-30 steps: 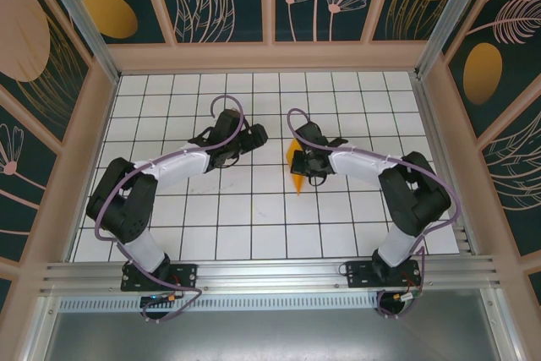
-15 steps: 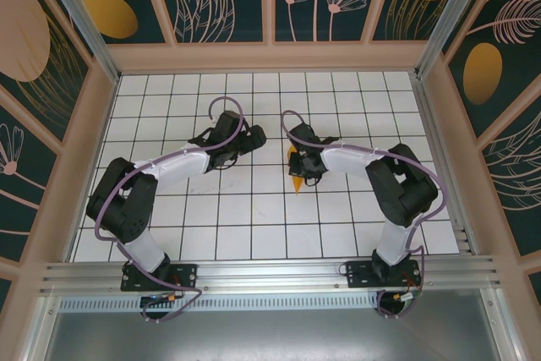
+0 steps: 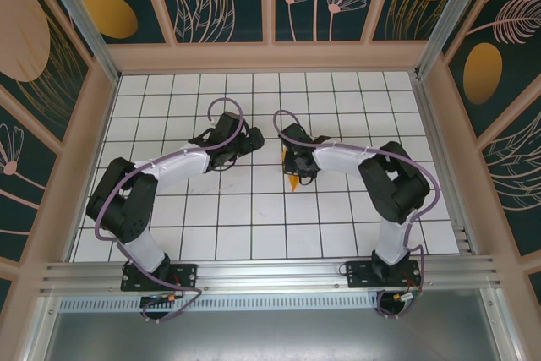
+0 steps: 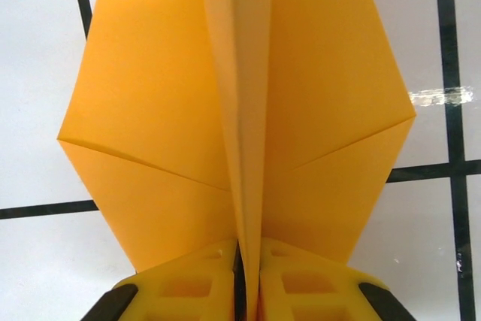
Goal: Fold a paper plane with a square sheet of paper (pick it up from the middle)
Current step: Move the paper plane to the top-center of the table.
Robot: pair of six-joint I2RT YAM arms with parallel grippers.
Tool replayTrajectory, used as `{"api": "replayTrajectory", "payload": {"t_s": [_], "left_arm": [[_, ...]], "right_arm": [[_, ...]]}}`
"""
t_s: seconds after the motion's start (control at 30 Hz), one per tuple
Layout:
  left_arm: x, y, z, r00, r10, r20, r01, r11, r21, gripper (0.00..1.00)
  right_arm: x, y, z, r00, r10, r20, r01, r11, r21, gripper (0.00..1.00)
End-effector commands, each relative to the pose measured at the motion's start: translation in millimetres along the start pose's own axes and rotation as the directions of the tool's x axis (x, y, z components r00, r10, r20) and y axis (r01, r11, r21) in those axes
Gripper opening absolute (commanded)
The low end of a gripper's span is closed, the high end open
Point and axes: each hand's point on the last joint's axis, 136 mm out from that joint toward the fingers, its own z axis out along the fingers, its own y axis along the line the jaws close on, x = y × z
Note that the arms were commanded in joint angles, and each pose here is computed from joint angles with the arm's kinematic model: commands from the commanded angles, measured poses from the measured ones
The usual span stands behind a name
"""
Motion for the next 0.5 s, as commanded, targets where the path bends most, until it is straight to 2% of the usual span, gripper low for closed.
{"api": "replayTrajectory", "payload": {"t_s": [0.0, 0.2, 0.47], "left_arm": [[-5.2, 18.2, -4.4, 1.000, 0.001, 0.017, 0.000, 0.998, -0.061, 0.98], [-20.4, 36.3, -15.4, 0.998, -0.025, 0.049, 0.029, 0.996, -0.087, 0.99], [-22.1, 69.3, -25.7, 0.995, -0.081, 0.054, 0.087, 0.990, -0.107, 0.99]], "right_arm": [[22.7, -23.7, 20.1, 0.998, -0.017, -0.053, 0.024, 0.990, 0.142, 0.13], [-15.1, -5.9, -1.0, 0.994, -0.103, 0.048, 0.094, 0.982, 0.164, 0.07], [-61.9, 30.0, -1.3, 0.973, -0.202, 0.109, 0.195, 0.978, 0.070, 0.05]]}}
